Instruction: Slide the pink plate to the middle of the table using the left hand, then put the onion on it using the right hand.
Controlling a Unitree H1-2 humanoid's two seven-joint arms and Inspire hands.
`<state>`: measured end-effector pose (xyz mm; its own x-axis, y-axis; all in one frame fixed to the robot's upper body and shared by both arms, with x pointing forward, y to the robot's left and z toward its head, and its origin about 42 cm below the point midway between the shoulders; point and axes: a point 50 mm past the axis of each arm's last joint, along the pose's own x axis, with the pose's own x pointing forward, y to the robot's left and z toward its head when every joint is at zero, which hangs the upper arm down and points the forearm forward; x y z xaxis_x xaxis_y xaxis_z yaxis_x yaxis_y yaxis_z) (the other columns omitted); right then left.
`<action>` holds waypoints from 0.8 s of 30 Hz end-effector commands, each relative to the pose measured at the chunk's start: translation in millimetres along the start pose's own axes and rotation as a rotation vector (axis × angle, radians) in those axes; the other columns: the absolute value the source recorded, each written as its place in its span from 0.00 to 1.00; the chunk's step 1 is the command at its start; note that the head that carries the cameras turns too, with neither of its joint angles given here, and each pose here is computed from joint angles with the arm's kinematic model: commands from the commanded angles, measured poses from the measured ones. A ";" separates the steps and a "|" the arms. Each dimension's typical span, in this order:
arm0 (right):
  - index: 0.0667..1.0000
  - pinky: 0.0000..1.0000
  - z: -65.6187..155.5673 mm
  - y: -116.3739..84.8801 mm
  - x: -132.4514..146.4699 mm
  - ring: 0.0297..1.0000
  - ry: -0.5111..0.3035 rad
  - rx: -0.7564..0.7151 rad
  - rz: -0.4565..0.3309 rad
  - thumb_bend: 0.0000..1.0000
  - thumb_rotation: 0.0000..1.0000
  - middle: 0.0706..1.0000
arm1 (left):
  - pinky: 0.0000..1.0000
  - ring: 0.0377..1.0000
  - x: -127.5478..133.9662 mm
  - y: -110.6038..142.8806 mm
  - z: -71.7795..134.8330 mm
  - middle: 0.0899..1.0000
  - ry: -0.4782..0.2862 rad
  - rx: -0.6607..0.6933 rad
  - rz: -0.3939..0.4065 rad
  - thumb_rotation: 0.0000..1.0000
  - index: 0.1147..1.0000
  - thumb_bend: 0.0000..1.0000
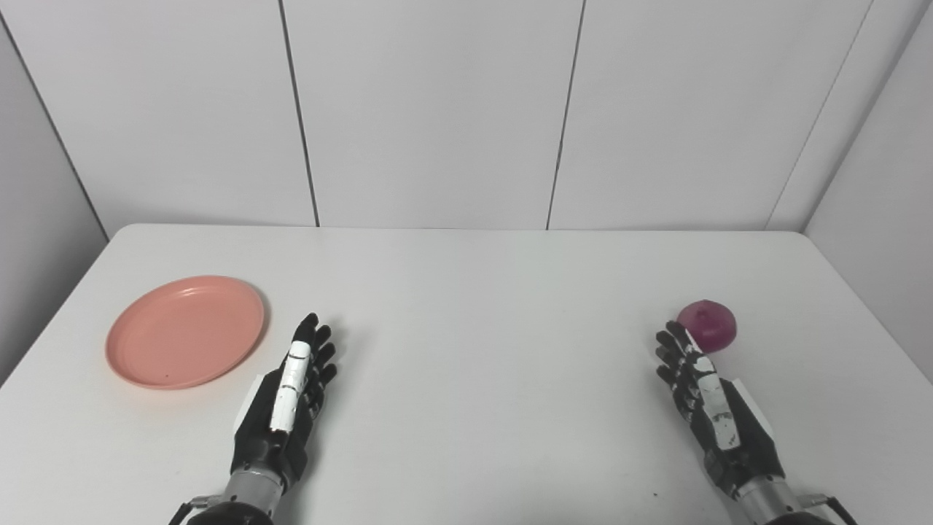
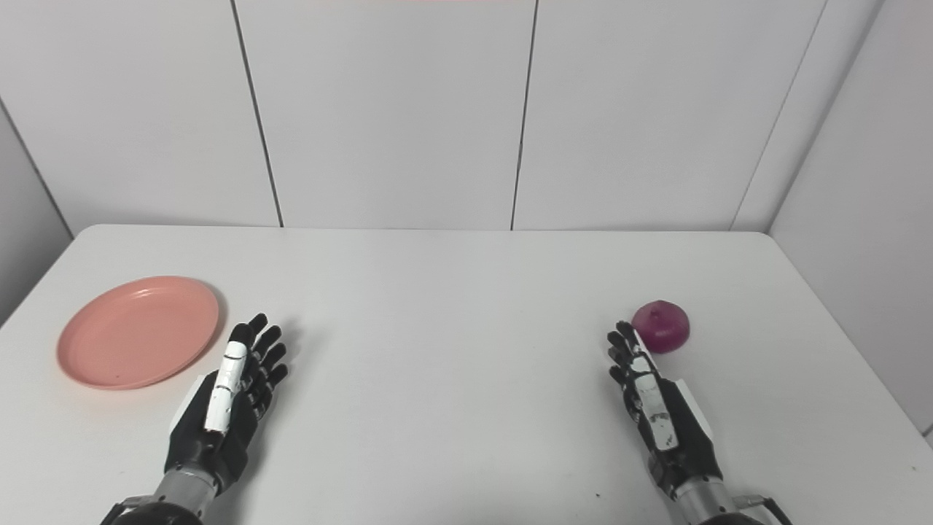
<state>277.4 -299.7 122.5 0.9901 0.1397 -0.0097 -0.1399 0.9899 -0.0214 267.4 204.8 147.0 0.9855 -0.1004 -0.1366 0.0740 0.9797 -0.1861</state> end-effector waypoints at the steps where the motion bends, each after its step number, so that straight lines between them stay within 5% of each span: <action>1: 1.00 1.00 13.5 -2.3 3.5 1.00 -0.063 -0.013 0.011 0.97 1.00 0.97 | 1.00 1.00 -5.4 2.1 3.4 1.00 -0.025 0.014 -0.004 0.91 1.00 0.65; 24: 1.00 1.00 -11.4 -66.8 -5.4 1.00 -0.034 0.001 0.017 0.92 1.00 1.00 | 1.00 1.00 7.0 -59.9 -21.5 1.00 -0.027 0.001 0.009 0.90 1.00 0.66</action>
<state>283.6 -356.9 113.2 0.9826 0.1853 0.0118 -0.1852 0.9827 -0.0071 267.8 152.5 134.5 0.9881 -0.0692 -0.1370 0.0463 0.9855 -0.1635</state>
